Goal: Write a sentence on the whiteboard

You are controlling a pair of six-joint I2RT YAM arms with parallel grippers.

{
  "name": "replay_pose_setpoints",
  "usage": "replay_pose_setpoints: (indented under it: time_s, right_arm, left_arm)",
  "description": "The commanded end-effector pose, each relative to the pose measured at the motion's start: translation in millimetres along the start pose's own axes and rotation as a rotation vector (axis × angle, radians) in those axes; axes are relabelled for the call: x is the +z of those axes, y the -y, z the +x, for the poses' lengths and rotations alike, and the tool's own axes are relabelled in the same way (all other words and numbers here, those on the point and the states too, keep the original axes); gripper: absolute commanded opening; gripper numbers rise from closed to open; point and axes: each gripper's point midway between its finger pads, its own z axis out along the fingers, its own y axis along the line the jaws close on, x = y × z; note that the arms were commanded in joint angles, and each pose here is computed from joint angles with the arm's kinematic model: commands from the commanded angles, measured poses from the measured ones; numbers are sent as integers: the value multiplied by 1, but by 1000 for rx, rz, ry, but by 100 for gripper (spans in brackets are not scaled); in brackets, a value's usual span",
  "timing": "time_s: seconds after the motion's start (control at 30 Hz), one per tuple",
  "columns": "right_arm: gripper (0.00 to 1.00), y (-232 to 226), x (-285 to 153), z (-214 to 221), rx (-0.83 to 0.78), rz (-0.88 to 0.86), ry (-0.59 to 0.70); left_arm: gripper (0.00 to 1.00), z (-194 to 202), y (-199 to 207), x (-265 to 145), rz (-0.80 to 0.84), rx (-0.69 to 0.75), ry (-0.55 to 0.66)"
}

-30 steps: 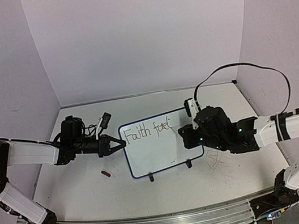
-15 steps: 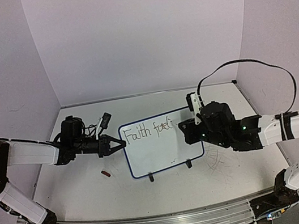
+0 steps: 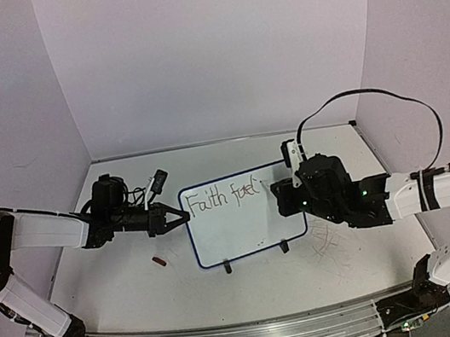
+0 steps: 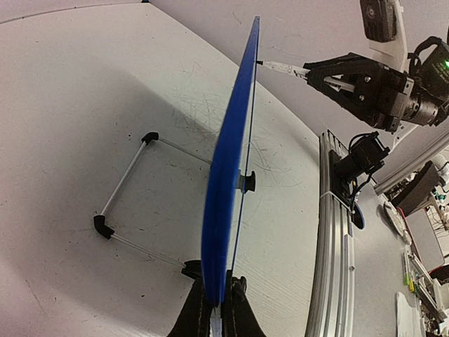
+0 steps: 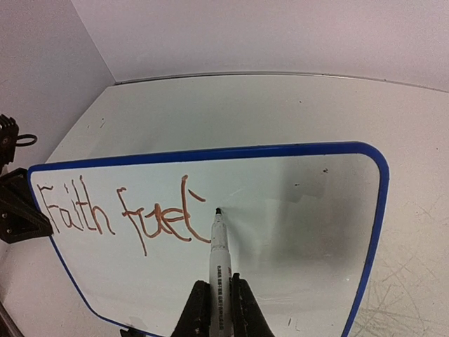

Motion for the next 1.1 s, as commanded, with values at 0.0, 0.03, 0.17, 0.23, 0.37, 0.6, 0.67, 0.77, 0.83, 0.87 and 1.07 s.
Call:
replay_pose_setpoints:
  time_s: [0.0,0.03,0.17,0.23,0.37,0.6,0.67,0.77,0.83,0.87,1.07]
  right_arm:
    - [0,-2,5,-15,-1,23,35]
    - [0,-3,6,-15,-5,23,34]
    - [0,-5,9,-14,-14,15,25]
    - [0,-8,10,-12,-21,1,17]
    - [0,-12,10,-9,-24,-18,1]
    - [0,-10,9,3,-21,-23,-28]
    - [0,-7,8,6,-20,-18,-35]
    - [0,-4,7,8,-13,-6,-36]
    - [0,-1,5,8,-10,4,-35]
    - [0,0,4,8,-9,8,-33]
    - [0,5,0,7,-7,25,-31]
  left_arm:
    - [0,0,-3,5,-22,25,-18]
    - [0,0,-3,5,-22,24,-19]
    - [0,0,-2,4,-21,24,-18]
    - [0,-1,-2,4,-21,24,-18]
    - [0,-1,-3,5,-21,24,-19]
    - [0,-2,-2,5,-21,25,-18]
    - [0,-2,-2,5,-20,25,-18]
    - [0,-2,-2,5,-21,26,-17]
    - [0,-2,-2,5,-21,25,-18]
    - [0,-1,-3,5,-21,24,-19]
    - [0,-1,-3,5,-21,23,-20]
